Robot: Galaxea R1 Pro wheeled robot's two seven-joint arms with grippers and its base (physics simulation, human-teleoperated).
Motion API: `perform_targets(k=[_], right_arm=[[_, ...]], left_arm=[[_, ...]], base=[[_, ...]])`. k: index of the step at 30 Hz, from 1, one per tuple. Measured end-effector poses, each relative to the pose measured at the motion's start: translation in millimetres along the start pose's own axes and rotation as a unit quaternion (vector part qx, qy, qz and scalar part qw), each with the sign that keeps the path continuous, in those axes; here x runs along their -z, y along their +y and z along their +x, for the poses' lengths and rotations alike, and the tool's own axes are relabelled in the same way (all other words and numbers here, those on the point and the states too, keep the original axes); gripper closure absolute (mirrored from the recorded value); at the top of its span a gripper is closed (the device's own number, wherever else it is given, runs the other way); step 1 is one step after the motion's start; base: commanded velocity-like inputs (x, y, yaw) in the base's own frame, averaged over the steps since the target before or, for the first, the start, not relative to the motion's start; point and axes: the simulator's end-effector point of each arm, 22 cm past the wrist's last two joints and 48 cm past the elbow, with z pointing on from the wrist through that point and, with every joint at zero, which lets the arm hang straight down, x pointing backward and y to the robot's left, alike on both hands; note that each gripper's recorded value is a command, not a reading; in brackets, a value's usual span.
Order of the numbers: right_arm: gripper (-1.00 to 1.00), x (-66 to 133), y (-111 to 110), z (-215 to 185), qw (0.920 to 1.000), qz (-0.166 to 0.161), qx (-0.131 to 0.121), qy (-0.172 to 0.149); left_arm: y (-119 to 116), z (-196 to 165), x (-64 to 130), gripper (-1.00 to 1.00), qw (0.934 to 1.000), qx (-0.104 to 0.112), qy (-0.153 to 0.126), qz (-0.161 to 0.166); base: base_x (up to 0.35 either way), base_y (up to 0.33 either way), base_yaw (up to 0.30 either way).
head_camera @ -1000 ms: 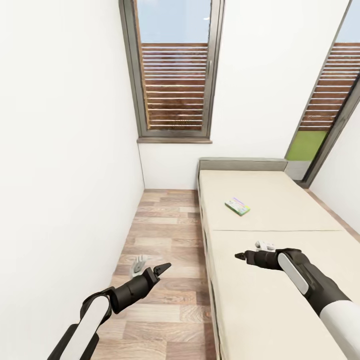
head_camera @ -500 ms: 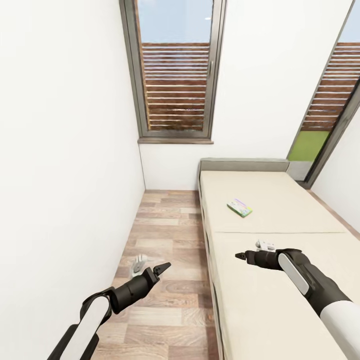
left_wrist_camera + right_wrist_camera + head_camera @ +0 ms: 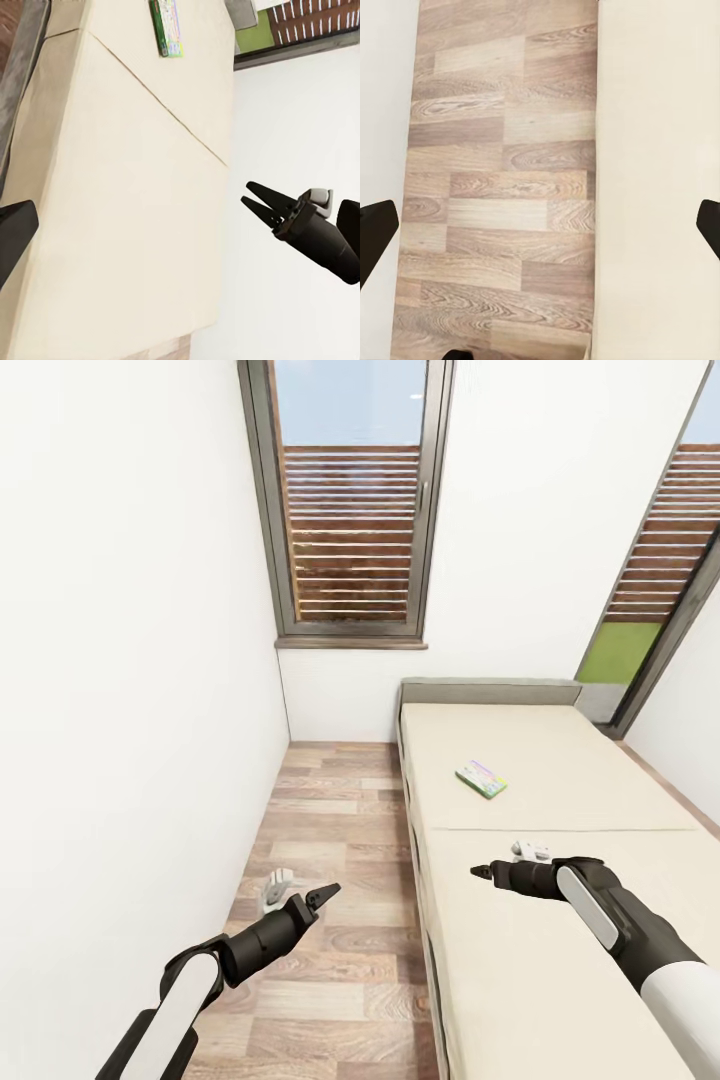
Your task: Put all the toys in the child's room - the three board games (two on the bed and one on the table), the two jigsaw puzzles on the table, and the tennis ball on the table - inside the toy box on the table in the child's room.
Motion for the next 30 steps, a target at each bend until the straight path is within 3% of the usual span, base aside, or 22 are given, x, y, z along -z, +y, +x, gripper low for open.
perform_targets(k=[14, 30], right_arm=[[-1.00, 0.0, -0.1, -0.1, 1.0000, 0.000, 0.000, 0.000], [-1.00, 0.0, 0.0, -0.3, 1.0000, 0.000, 0.000, 0.000]], left_arm=[[0.3, -0.5, 0.0, -1.00, 1.0000, 0.001, -0.001, 0.000], [-0.3, -0.7, -0.2, -1.00, 1.0000, 0.001, -0.001, 0.001]], base=[[0.007, 0.021, 0.000], [0.001, 0.232, 0.000]])
